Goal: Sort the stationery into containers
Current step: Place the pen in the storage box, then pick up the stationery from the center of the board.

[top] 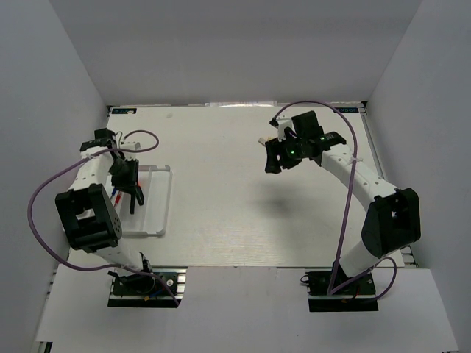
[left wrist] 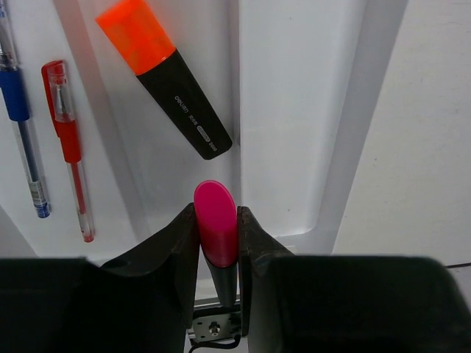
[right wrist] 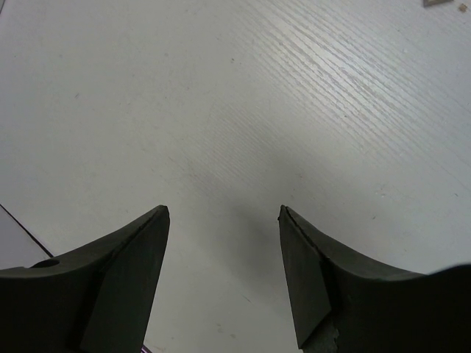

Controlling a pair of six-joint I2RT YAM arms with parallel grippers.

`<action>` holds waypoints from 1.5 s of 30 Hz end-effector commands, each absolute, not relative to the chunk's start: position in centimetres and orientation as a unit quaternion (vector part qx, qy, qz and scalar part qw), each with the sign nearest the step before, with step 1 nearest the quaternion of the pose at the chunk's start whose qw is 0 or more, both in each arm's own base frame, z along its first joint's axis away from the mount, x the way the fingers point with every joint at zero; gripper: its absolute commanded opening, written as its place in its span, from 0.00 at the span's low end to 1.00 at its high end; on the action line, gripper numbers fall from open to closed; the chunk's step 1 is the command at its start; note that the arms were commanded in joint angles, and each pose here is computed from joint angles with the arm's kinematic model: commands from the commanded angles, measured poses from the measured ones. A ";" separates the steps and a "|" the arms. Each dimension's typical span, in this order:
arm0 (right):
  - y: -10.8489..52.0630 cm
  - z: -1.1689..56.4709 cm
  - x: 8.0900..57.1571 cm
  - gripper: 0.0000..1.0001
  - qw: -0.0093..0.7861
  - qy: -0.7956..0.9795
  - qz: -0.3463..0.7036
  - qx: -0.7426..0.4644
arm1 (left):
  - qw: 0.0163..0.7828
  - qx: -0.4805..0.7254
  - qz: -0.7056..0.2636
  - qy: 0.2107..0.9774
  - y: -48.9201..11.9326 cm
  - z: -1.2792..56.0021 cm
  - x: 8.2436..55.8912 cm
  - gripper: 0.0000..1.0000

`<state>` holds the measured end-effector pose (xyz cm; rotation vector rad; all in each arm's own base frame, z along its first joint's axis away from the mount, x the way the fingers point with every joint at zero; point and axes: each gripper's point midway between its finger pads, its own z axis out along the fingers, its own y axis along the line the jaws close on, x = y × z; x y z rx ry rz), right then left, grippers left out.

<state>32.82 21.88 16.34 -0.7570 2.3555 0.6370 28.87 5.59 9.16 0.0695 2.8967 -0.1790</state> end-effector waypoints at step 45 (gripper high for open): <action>24.0 10.9 55.8 0.52 0.386 0.854 0.140 -0.318 | 0.391 0.173 -0.310 0.849 -7.8 22.6 35.8 0.76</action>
